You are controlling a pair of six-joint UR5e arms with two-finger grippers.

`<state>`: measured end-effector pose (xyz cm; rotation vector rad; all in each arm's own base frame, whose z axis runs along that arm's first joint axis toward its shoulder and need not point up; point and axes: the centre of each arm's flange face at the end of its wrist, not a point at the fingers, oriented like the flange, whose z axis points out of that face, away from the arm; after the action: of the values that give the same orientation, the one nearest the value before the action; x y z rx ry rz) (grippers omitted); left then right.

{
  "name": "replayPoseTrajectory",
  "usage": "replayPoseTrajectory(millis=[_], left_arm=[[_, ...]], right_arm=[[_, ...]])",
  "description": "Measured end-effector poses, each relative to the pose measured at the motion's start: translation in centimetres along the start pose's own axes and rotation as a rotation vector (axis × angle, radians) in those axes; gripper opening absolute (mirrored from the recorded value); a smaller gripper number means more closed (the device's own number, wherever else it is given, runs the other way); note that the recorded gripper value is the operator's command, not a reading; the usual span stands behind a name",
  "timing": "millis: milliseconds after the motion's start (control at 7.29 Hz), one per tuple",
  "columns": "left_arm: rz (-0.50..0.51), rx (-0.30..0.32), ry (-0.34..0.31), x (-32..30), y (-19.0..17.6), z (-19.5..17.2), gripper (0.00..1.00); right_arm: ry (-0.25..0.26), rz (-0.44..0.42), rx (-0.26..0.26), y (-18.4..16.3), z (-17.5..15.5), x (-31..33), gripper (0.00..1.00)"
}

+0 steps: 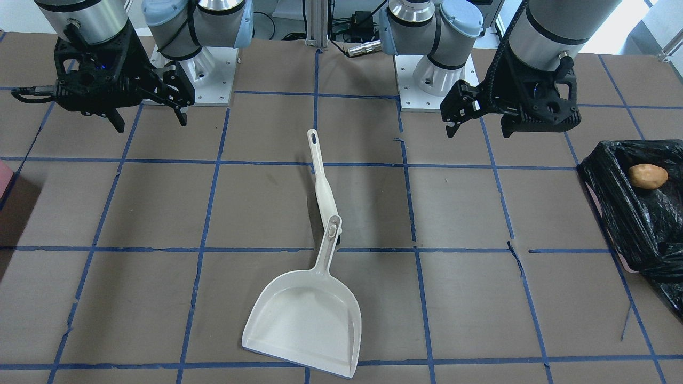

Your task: Sweep and dump trash in nearest bin

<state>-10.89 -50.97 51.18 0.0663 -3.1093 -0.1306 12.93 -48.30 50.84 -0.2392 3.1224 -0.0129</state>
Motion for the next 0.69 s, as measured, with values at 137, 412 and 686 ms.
replayPoseTrajectory(millis=[137, 412, 686], left_arm=[[0.001, 0.0, -0.001, 0.0, -0.2, 0.0, 1.0], [0.028, -0.001, -0.004, 1.4, -0.2, 0.2, 1.0], [0.054, -0.004, -0.006, 2.7, 0.3, 0.4, 1.0]], right_arm=[[-0.001, 0.001, -0.001, 0.1, 0.0, 0.0, 1.0], [-0.005, 0.0, 0.0, 0.1, 0.0, 0.0, 1.0], [-0.009, -0.001, 0.004, -0.1, 0.0, -0.1, 1.0]])
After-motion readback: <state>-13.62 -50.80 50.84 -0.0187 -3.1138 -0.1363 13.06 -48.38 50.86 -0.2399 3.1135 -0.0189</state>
